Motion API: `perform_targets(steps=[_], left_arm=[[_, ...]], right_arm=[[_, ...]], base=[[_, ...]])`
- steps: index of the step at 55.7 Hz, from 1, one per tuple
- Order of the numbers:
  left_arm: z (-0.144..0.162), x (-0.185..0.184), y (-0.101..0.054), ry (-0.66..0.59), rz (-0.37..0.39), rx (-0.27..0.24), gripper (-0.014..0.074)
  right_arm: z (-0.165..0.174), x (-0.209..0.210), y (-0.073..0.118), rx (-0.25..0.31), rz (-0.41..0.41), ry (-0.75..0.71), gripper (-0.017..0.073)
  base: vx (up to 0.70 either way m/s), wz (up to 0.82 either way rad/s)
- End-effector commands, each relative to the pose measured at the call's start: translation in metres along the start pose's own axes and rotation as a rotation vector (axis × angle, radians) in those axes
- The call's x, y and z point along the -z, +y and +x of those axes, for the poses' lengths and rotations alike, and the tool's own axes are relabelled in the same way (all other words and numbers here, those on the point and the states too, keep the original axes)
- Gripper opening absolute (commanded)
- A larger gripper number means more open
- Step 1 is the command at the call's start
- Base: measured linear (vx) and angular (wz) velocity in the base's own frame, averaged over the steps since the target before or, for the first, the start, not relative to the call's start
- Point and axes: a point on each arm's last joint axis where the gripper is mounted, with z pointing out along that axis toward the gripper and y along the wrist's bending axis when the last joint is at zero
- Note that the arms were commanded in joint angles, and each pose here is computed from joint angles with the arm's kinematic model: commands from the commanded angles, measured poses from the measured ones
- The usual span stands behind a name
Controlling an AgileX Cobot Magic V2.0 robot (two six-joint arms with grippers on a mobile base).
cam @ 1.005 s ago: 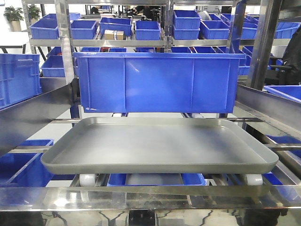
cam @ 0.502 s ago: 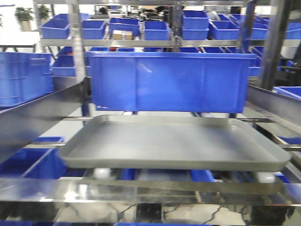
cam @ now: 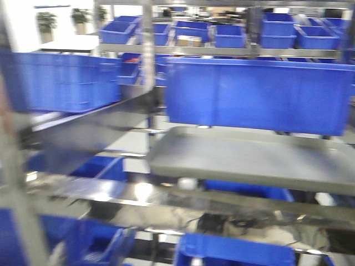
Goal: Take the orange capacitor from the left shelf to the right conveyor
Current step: 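Drive the base to the green conveyor holding the cylinder in the right gripper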
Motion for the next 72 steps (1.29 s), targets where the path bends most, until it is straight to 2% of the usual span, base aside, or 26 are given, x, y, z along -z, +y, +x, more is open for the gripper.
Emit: perform_targets(steps=[1,72], left_arm=[[-0.0177,0.0022,-0.0020,-0.115,0.017,0.011,-0.0006],[-0.0177,0.0022,-0.0020,-0.115,0.017,0.011,-0.0006]], right_arm=[[-0.0159,0.0016,0.0011,0.019,-0.011,-0.102,-0.0008],[-0.0159,0.0016,0.0011,0.019,-0.011,-0.102,-0.0008]], base=[[-0.11,0.43],[-0.13,0.54]])
